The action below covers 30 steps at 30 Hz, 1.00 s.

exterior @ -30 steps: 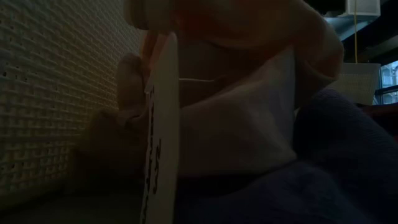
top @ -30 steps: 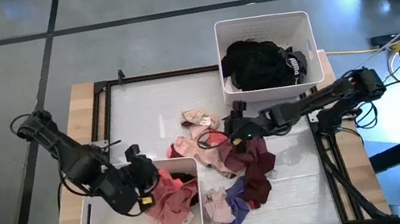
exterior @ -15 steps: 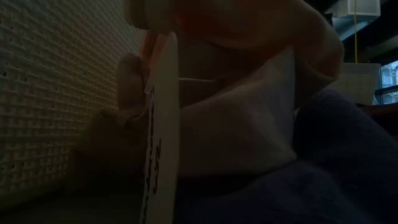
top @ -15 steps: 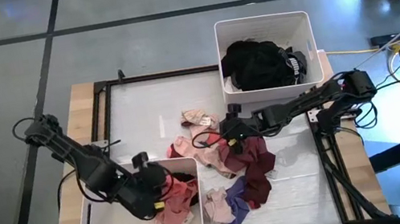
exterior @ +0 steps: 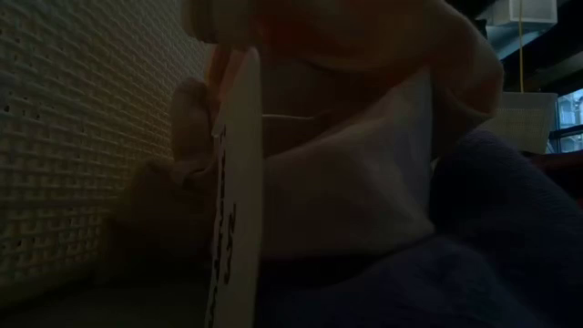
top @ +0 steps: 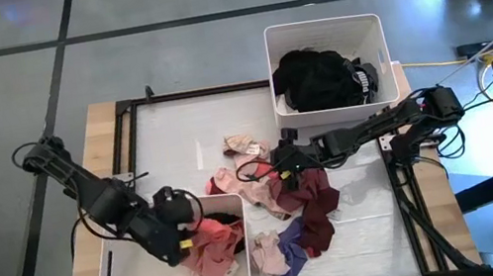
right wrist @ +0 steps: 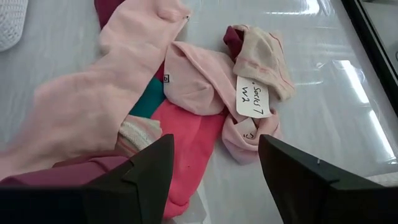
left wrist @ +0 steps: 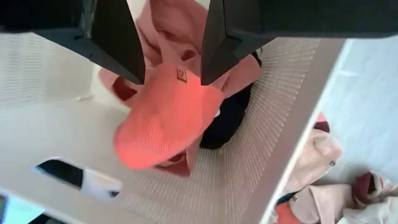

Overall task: Sort clothes
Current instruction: Put the orange sock into the bottom white laundry bin

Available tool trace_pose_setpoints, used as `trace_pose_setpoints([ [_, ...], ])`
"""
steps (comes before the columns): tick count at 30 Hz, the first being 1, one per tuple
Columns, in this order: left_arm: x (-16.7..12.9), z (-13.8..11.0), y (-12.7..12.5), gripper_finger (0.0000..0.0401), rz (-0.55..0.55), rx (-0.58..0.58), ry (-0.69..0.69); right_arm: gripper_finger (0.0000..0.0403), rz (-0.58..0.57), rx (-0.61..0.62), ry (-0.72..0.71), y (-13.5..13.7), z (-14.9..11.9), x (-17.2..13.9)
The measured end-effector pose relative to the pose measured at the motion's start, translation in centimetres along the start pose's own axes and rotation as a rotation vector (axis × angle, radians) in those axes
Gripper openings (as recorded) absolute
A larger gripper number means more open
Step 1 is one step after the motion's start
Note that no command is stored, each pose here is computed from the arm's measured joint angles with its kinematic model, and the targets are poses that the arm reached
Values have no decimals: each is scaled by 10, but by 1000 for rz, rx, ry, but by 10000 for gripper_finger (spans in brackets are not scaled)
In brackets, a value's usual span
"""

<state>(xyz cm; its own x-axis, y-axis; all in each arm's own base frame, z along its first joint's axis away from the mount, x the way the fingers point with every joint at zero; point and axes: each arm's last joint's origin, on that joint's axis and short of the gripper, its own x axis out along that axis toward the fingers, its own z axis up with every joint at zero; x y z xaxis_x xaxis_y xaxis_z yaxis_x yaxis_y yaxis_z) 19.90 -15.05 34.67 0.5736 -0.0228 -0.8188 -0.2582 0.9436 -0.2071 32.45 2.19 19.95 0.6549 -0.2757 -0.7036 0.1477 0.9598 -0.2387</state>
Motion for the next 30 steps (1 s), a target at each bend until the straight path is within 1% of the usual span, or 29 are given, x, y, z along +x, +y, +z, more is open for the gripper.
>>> trace_pose_setpoints([
  [3, -13, 0, 3, 147, -38, 18, -40, 236, 0, 5, 0, 0, 0, 0],
  [5, -22, -1, 6, 147, -7, 69, -131, 236, -1, 6, 2, 0, 0, 1],
  [7, -30, 0, 8, 147, 66, 114, -270, 236, -2, 4, 9, 1, -1, 3],
  [9, -34, 2, 8, 147, 160, 127, -404, 236, -2, 0, 23, 3, -4, 9],
  [11, -34, 3, 8, 147, 233, 131, -471, 236, -3, -7, 43, 5, -7, 16],
  [17, -20, 4, 3, 147, 279, 136, -464, 236, -11, -11, 73, 9, -15, 39],
  [21, -12, 3, -2, 147, 297, 153, -449, 236, -2, 23, 53, 2, -15, 50],
  [25, -6, 2, -5, 147, 308, 166, -438, 236, 20, 64, 66, -4, -18, 60],
  [30, -3, 2, -6, 147, 308, 170, -421, 236, 112, 82, 97, -6, -25, 73],
])
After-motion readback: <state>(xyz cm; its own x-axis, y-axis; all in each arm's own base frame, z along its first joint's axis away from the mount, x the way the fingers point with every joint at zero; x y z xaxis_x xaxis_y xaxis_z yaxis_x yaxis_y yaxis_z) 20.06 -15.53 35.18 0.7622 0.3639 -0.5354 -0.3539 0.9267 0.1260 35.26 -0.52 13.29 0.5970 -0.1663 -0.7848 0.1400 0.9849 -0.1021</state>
